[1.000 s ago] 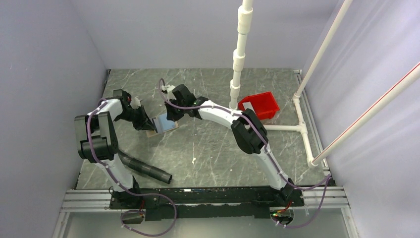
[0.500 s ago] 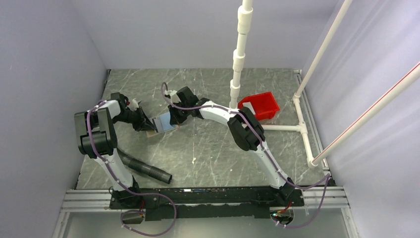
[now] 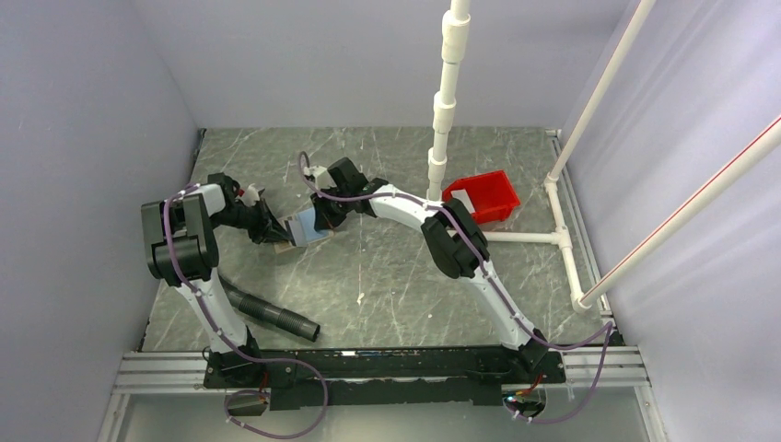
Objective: Put the credit cards into the card holder
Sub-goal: Insert the credit card into the card holder.
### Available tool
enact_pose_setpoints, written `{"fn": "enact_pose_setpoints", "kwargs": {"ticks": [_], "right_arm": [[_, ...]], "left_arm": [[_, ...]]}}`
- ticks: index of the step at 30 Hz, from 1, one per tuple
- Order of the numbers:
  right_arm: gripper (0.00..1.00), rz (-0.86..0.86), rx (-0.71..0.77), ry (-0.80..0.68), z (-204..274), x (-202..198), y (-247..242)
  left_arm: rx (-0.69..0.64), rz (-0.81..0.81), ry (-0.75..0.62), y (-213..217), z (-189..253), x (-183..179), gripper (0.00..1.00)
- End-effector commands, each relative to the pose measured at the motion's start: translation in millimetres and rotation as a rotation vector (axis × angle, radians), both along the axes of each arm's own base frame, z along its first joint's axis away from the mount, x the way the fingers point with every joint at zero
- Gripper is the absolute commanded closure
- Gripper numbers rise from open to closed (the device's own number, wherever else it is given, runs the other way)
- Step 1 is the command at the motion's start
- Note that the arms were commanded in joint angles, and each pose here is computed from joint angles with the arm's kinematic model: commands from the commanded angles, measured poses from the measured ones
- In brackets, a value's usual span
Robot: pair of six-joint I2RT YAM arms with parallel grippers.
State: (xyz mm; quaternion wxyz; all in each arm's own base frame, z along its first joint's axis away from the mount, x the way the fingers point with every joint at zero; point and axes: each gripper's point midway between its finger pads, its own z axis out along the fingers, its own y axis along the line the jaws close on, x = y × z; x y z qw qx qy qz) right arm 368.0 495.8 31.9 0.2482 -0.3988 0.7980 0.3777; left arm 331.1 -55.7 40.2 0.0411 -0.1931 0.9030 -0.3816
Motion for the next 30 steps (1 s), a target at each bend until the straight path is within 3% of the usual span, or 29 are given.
{"fn": "enact_pose_setpoints", "kwargs": {"ticks": [1, 8, 30], "right_arm": [[1.00, -0.002, -0.031, -0.001, -10.9, 11.0, -6.0], [1.00, -0.082, -0.100, 0.010, -27.1, 28.0, -26.7], [1.00, -0.027, -0.109, 0.041, -42.8, 28.3, -39.2]], "left_arm": [[-0.011, -0.049, -0.065, -0.6, 3.8, 10.8, 1.00], [-0.017, -0.043, -0.090, -2.5, 7.1, 10.4, 1.00], [-0.069, -0.051, -0.178, -9.4, 20.1, 15.0, 1.00]]}}
